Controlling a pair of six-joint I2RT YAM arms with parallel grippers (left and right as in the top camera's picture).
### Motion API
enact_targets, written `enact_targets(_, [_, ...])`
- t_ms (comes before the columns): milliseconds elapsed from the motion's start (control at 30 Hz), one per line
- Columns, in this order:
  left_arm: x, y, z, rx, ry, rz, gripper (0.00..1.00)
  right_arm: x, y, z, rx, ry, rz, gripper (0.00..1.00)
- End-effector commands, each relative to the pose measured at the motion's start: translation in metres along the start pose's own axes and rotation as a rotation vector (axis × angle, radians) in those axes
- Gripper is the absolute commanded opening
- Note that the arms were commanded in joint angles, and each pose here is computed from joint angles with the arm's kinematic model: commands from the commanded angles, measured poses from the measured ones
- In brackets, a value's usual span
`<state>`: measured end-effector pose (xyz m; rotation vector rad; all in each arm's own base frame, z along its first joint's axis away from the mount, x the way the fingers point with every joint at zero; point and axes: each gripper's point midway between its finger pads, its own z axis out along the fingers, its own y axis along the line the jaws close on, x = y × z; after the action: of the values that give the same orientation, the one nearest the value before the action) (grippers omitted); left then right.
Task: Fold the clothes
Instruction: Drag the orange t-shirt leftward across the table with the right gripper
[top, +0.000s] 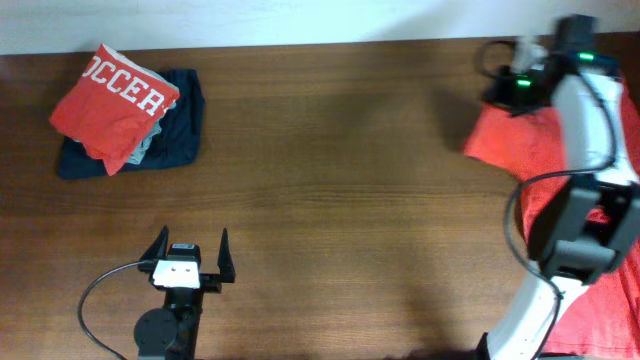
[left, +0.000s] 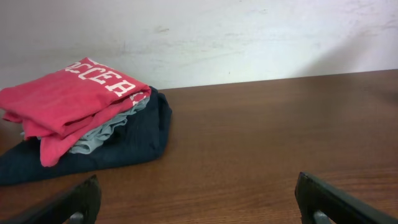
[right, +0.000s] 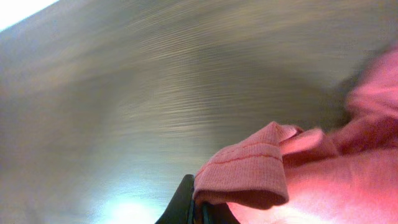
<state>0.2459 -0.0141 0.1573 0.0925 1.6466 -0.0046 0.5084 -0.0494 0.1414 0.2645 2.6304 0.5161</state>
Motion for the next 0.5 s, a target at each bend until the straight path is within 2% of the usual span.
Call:
enact_targets(0, [0.002,0.000,0.000,0.000,0.003,0.016,1.00,0.022,0.073,0.035,-0.067,0.072,-0.127,0.04])
enact_targets(233, [0.001,0.000,0.000,0.000,0.003,0.016,0.99,0.071,0.197,0.097,-0.163,0.127,-0.309,0.05])
enact_targets(467, [0.002,0.000,0.000,0.000,0.004,0.016,0.99,0.152,0.312,0.149,-0.300,0.165,-0.548,0.08])
